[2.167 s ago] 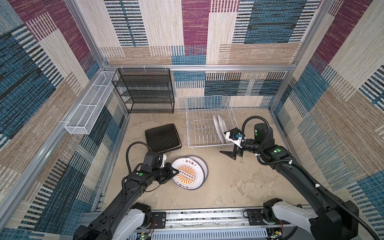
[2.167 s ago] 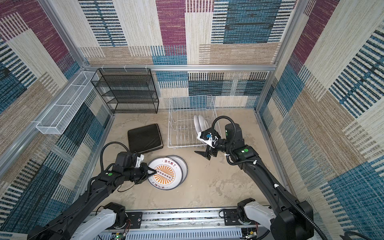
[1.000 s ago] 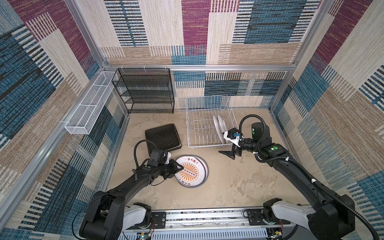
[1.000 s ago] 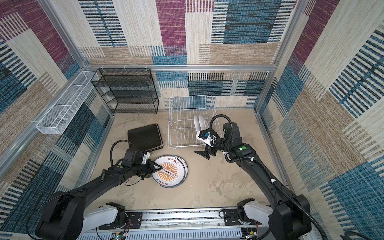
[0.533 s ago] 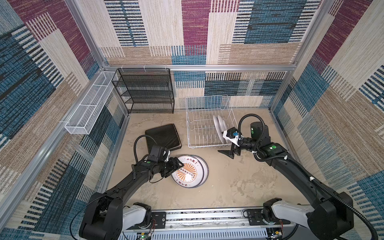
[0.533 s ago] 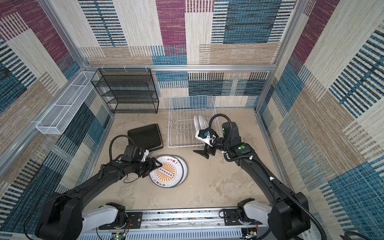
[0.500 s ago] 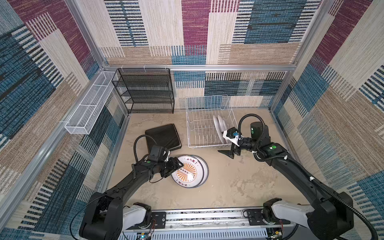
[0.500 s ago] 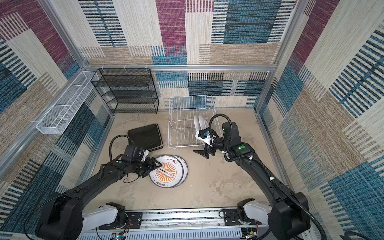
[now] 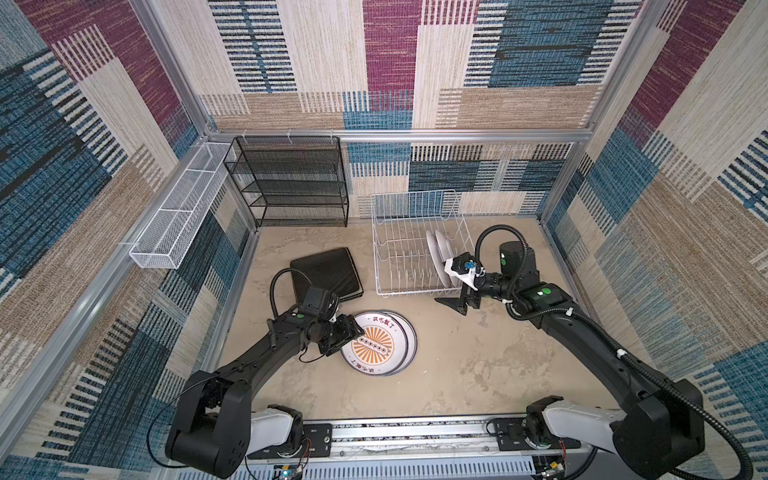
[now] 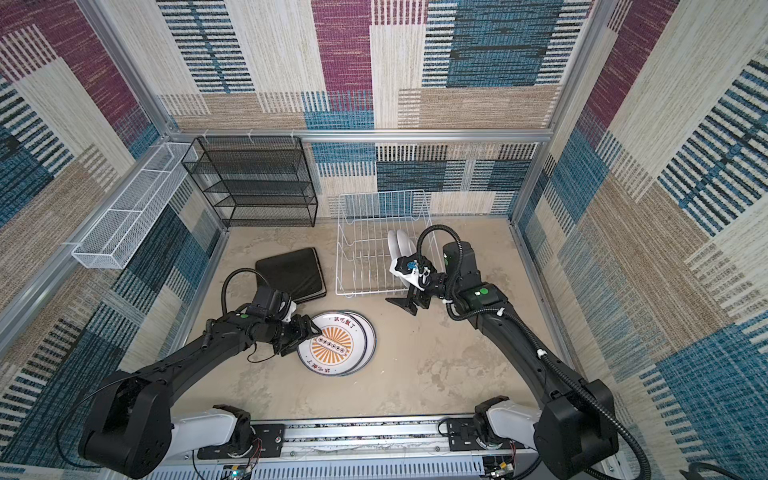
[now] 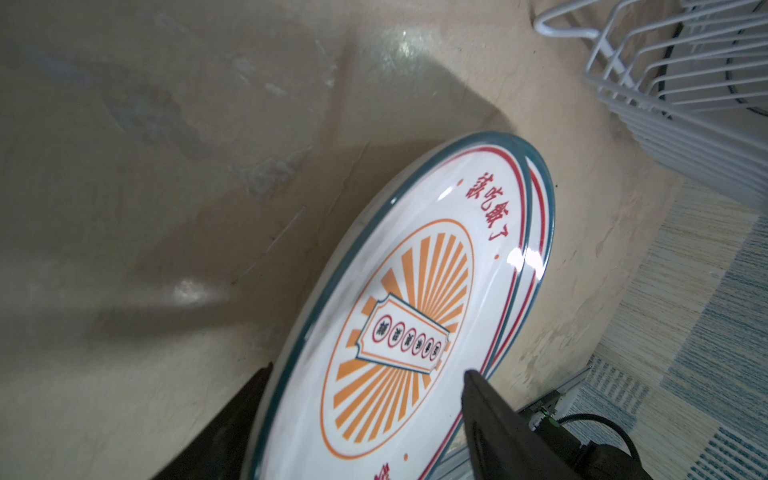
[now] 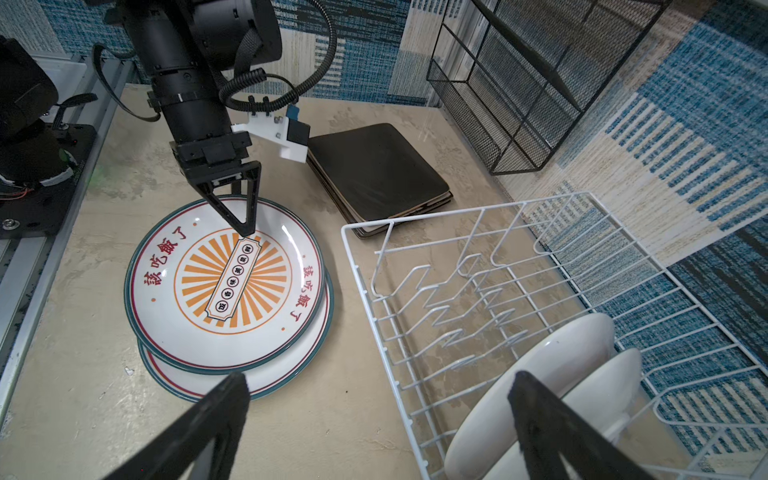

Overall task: Unload the plates from the dish rack
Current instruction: 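Lower the plate flat onto the printed plate on the table with the left gripper, then open the left gripper and lift it off the stacked plates, then move the left gripper onto a rack plate rim while the right nears the rack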

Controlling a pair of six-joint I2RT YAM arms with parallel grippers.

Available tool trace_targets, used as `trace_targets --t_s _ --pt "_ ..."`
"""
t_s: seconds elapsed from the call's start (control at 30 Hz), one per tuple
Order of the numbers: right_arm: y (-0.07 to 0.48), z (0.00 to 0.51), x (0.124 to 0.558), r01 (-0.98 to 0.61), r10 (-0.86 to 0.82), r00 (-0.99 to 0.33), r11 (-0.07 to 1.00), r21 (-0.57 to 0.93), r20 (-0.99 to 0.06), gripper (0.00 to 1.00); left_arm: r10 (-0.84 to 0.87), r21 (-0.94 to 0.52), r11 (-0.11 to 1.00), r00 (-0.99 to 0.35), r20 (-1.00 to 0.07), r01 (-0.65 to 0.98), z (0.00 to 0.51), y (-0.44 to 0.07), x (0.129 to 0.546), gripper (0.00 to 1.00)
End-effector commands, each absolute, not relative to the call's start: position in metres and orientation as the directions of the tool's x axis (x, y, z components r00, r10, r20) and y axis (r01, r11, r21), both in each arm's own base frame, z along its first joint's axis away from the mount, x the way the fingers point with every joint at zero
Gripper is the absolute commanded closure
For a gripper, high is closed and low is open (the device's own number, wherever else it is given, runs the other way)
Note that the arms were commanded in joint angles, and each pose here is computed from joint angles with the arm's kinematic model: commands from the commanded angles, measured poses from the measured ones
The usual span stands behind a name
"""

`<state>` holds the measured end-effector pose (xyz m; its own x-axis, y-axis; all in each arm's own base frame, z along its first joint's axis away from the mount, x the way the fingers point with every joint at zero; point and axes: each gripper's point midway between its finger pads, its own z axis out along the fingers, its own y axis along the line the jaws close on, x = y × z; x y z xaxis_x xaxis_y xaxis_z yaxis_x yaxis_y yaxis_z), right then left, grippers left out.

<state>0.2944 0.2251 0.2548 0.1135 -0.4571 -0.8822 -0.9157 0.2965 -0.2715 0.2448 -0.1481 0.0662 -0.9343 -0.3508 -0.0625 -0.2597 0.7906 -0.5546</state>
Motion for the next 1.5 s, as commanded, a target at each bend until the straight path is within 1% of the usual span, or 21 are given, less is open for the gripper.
trace_targets --t_s 0.0,0.23,0.6,1.07,1.2,1.33,1.47 --pt "0.225 0.26 0.295 -0.91 -0.454 0.125 0.302 -0.285 -0.882 0.0 -0.335 -0.549 0.8 -0.939 -0.074 -0.243 0.067 -0.148 0.248 0.27" --pt "0.225 0.26 0.296 -0.907 -0.454 0.121 0.311 -0.284 -0.883 0.0 -0.326 -0.548 0.8 -0.944 -0.057 -0.243 0.066 -0.152 0.25 0.27" --pt "0.223 0.256 0.301 -0.904 -0.468 0.097 0.328 -0.275 -0.878 0.0 -0.291 -0.504 0.832 -0.956 -0.044 -0.23 0.06 -0.154 0.248 0.27" --pt "0.222 0.257 0.302 -0.895 -0.47 0.107 0.338 -0.291 -0.876 0.0 -0.27 -0.396 0.892 -0.959 -0.083 -0.217 0.071 -0.136 0.246 0.24" --pt "0.219 0.263 0.303 -0.879 -0.462 0.12 0.362 -0.31 -0.879 0.0 -0.27 -0.369 0.906 -0.954 -0.132 -0.206 0.088 -0.129 0.251 0.24" --pt "0.214 0.271 0.309 -0.848 -0.451 0.113 0.421 -0.323 -0.885 0.0 -0.252 -0.389 0.91 -0.935 -0.248 -0.142 0.133 -0.13 0.269 0.24" --pt "0.205 0.279 0.319 -0.799 -0.43 0.083 0.51 -0.318 -0.899 0.0 -0.237 -0.423 0.903 -0.902 -0.361 -0.068 0.186 -0.136 0.29 0.24"
